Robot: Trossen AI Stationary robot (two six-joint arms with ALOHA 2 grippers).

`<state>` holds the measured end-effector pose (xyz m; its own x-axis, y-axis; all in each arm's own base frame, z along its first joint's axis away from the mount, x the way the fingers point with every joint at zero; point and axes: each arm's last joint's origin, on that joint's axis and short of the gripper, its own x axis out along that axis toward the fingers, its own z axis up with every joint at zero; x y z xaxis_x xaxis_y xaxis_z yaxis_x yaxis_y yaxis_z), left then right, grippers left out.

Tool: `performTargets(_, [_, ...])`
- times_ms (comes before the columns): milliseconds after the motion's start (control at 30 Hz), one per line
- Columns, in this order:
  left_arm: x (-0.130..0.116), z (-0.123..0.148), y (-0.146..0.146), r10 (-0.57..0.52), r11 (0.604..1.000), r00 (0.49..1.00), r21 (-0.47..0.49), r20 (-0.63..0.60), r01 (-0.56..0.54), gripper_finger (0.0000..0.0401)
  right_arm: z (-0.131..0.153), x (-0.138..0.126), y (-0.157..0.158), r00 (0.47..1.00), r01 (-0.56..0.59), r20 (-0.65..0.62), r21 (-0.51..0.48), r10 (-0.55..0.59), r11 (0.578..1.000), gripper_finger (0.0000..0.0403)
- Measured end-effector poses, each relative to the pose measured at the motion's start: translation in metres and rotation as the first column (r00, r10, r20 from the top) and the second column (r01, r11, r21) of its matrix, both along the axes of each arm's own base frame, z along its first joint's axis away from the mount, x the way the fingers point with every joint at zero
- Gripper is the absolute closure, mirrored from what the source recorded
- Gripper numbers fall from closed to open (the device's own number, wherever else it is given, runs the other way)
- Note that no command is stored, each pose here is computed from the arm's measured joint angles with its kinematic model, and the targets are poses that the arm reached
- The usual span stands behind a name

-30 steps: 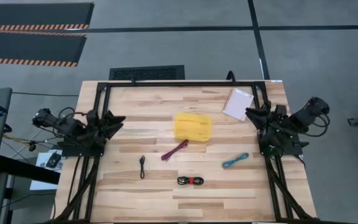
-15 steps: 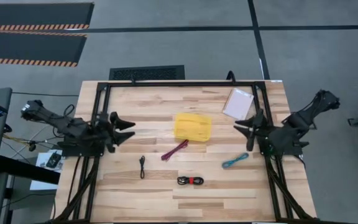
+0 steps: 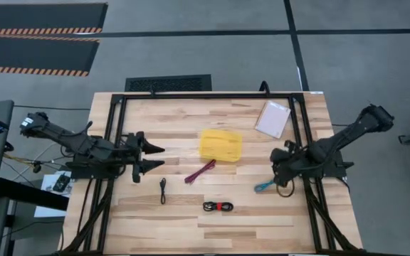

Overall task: Pick and place USB-C Cables
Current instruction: Put the blue charger cable into the yellow bin

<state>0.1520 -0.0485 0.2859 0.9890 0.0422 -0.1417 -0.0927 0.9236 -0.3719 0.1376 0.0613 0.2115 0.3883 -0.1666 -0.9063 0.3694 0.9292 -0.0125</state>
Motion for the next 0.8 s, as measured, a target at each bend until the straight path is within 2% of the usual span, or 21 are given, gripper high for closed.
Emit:
performTargets(133, [0.001, -0.003, 0.003, -0.033, 0.999, 0.999, -0.024, -0.038, 0.032, 0.0159, -0.014, 0.009, 0.008, 0.984, -0.093, -0.148, 0.069, 0.102, 0.993, 0.0265])
performTargets(267, [0.002, -0.006, 0.007, -0.019, 0.999, 0.998, -0.034, -0.06, 0.017, 0.0159, -0.028, 0.016, 0.015, 0.957, -0.128, -0.249, 0.104, 0.15, 0.986, 0.0222])
performTargets(467, [0.003, -0.007, 0.01, 0.001, 0.999, 0.998, -0.033, -0.07, -0.003, 0.0159, -0.046, 0.034, 0.026, 0.926, -0.24, -0.257, 0.165, 0.277, 0.957, 0.0147])
performTargets(600, [0.003, -0.007, 0.01, -0.005, 0.999, 0.997, -0.035, -0.071, 0.003, 0.0159, -0.058, 0.045, 0.032, 0.904, -0.314, -0.249, 0.167, 0.348, 0.935, 0.0137])
performTargets(800, [0.003, -0.009, 0.01, -0.01, 0.999, 0.996, -0.031, -0.093, 0.007, 0.0159, -0.074, 0.047, 0.034, 0.871, -0.324, -0.335, 0.157, 0.359, 0.933, 0.0142])
